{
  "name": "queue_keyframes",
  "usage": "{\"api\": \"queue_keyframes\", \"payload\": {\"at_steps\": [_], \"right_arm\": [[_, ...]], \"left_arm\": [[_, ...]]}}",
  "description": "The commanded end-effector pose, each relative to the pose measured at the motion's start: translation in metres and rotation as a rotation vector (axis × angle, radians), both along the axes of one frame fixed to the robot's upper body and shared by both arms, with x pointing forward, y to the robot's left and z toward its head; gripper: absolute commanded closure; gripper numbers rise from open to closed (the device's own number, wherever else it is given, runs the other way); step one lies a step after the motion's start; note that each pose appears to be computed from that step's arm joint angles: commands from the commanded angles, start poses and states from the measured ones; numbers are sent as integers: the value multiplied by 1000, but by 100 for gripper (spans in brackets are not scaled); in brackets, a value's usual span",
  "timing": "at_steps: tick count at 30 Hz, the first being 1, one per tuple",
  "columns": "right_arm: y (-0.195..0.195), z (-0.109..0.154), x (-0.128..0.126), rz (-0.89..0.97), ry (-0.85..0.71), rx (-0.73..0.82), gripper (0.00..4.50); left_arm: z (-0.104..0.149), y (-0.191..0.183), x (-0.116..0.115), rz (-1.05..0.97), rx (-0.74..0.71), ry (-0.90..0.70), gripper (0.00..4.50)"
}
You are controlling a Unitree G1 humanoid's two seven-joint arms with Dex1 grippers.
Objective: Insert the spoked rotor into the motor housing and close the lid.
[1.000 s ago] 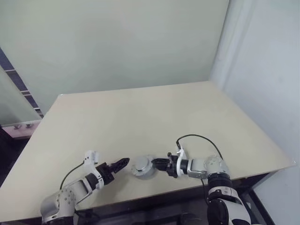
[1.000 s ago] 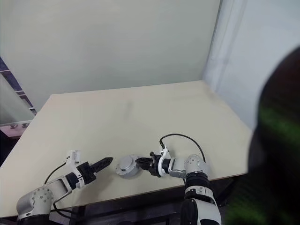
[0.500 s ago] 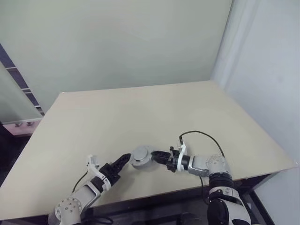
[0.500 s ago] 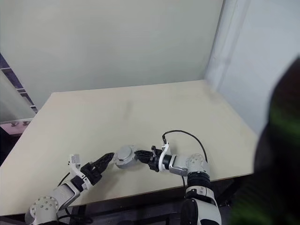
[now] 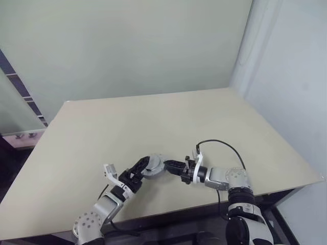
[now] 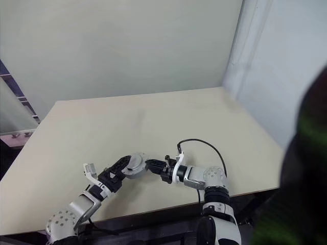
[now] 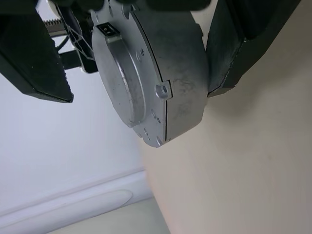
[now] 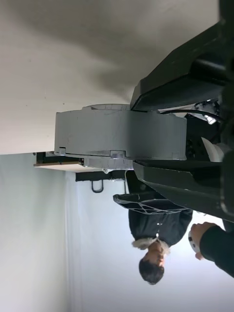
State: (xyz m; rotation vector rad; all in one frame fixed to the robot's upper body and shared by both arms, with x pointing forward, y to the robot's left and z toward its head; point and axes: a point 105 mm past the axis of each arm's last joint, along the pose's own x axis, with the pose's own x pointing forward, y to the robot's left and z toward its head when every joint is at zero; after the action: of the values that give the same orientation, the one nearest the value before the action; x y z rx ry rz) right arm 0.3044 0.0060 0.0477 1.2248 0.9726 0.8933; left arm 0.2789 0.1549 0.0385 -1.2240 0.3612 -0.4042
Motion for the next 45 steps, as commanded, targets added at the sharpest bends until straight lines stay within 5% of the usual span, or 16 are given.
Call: {"api": "queue_keyframes", "payload": {"at_steps": [1,5,11,23,24,31,37,40,45], "right_arm": [[24,38,1,45,-93,118,328],[23,38,1,45,-98,115,328],[22,39,3,33,-104,105,328],[20,42,15,-63,-250,63,328],[19,43,16,-69,-258,66,252],[12,41,22,-124,-266,48,9],[8,35,24,-135,-339,-34,0],[8,36,23,-128,-523,-147,0],[13,30,13,-37,-921,-375,0]], "left_arm": [[9,-10,4,-30,-45,-39,0],[6,-10,4,-31,-60,-29,37],[6,-6,8,6,-92,-31,204],[6,4,19,57,-129,-62,220],[8,5,19,66,-137,-69,222],[13,10,21,132,-173,-103,247],[20,15,24,195,-171,-131,247],[27,24,30,264,-109,-160,247],[36,50,44,394,196,-224,247]]}}
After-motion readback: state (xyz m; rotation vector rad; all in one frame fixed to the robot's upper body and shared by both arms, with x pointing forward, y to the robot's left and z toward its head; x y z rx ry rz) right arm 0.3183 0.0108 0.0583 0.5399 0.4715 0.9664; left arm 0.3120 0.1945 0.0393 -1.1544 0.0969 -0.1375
